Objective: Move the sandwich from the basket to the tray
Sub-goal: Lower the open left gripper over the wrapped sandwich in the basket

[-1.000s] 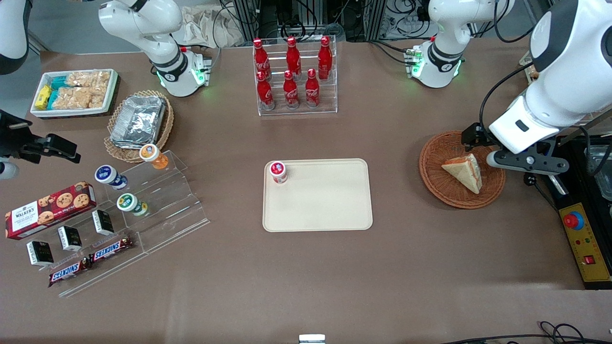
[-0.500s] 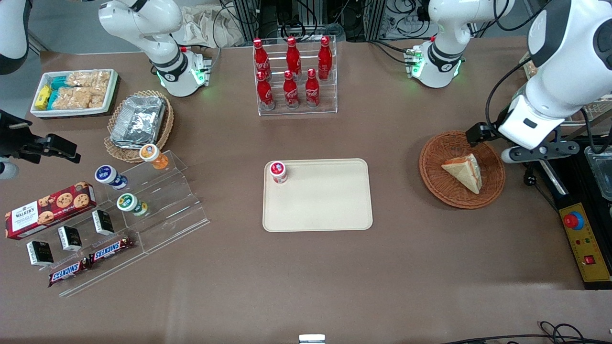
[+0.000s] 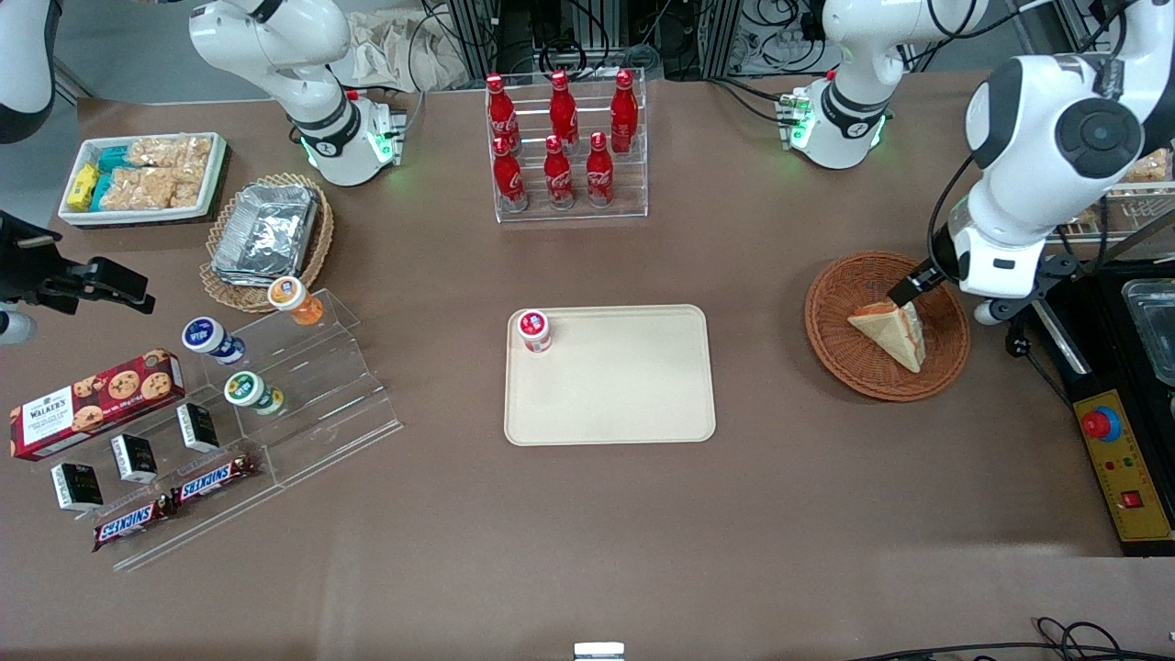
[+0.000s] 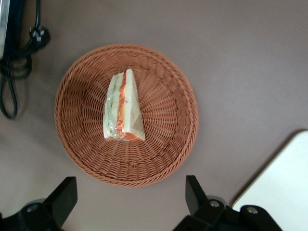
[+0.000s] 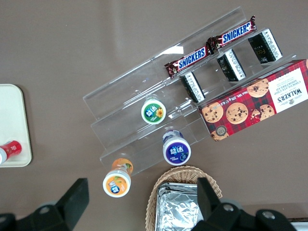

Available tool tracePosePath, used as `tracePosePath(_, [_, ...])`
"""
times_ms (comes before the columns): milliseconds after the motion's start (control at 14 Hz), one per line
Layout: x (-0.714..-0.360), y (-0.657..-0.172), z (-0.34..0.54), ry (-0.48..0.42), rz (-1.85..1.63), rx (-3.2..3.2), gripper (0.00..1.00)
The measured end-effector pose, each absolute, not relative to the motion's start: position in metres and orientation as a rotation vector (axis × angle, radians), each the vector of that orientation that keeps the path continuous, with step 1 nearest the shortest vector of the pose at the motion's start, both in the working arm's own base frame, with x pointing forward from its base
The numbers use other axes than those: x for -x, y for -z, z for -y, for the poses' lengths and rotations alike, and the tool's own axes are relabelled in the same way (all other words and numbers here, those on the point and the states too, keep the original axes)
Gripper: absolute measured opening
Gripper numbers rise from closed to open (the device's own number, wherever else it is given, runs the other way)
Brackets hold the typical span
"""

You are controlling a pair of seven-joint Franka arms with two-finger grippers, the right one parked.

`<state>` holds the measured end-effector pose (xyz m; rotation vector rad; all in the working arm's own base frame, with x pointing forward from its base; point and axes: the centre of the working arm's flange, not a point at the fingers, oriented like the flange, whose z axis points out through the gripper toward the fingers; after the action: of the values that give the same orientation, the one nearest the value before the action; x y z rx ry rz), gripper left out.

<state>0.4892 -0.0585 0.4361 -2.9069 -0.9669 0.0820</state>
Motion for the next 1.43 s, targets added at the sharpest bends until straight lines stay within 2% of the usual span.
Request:
tracePosePath(286, [-0.484,-0.407,0.048,-0.073,1.099,2.864,1.00])
tracePosePath(500, [-0.476,-0.364,0.028,-0.070,1.158,2.853,1.00])
tracePosePath(929, [-0.476,-0.301,0.009,-0.199,1.276,2.785,1.00])
tracePosePath(1214, [-0.480,-0.269,0.003,-0.230,1.329,2.766,1.00])
tracePosePath(1429, [-0.479,-0.240,-0.007,-0.286,1.360,2.744,1.00])
